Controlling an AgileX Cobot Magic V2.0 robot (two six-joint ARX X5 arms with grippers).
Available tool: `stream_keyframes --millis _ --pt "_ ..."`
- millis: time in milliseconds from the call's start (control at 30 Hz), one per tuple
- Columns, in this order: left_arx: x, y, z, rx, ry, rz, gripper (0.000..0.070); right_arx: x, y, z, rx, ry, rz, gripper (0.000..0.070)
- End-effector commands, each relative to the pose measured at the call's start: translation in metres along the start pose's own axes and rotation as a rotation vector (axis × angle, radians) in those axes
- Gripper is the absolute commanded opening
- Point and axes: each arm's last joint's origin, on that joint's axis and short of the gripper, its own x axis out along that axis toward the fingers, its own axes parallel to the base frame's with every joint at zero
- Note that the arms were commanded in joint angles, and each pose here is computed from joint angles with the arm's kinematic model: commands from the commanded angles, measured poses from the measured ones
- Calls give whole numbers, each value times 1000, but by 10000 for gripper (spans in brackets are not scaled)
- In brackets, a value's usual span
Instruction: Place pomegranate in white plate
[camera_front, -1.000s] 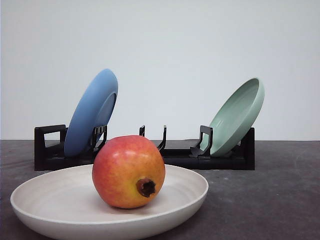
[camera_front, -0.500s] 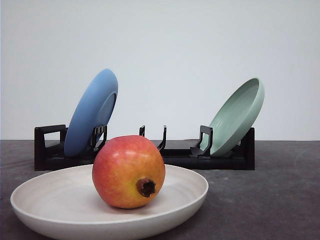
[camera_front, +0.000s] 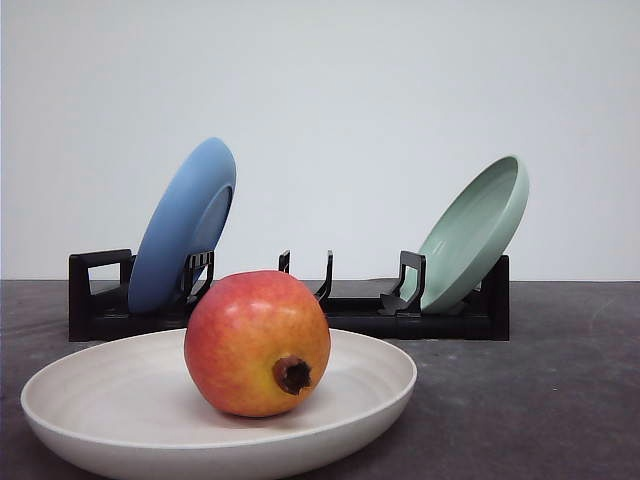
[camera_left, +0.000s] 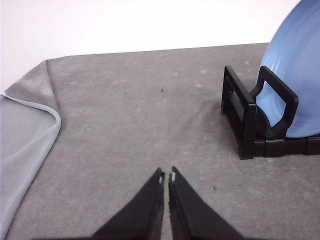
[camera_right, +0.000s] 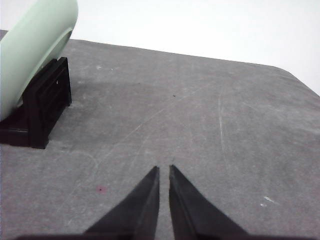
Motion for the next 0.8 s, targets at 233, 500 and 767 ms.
stream_keyframes --millis 233,500,767 --pt "1 0 -4 8 11 -4 0 0 0 -1 4 0 -4 35" --pt "1 0 -4 8 11 -4 0 0 0 -1 4 0 -4 36" --pt "1 0 -4 8 11 -4 0 0 0 -1 4 0 -4 35"
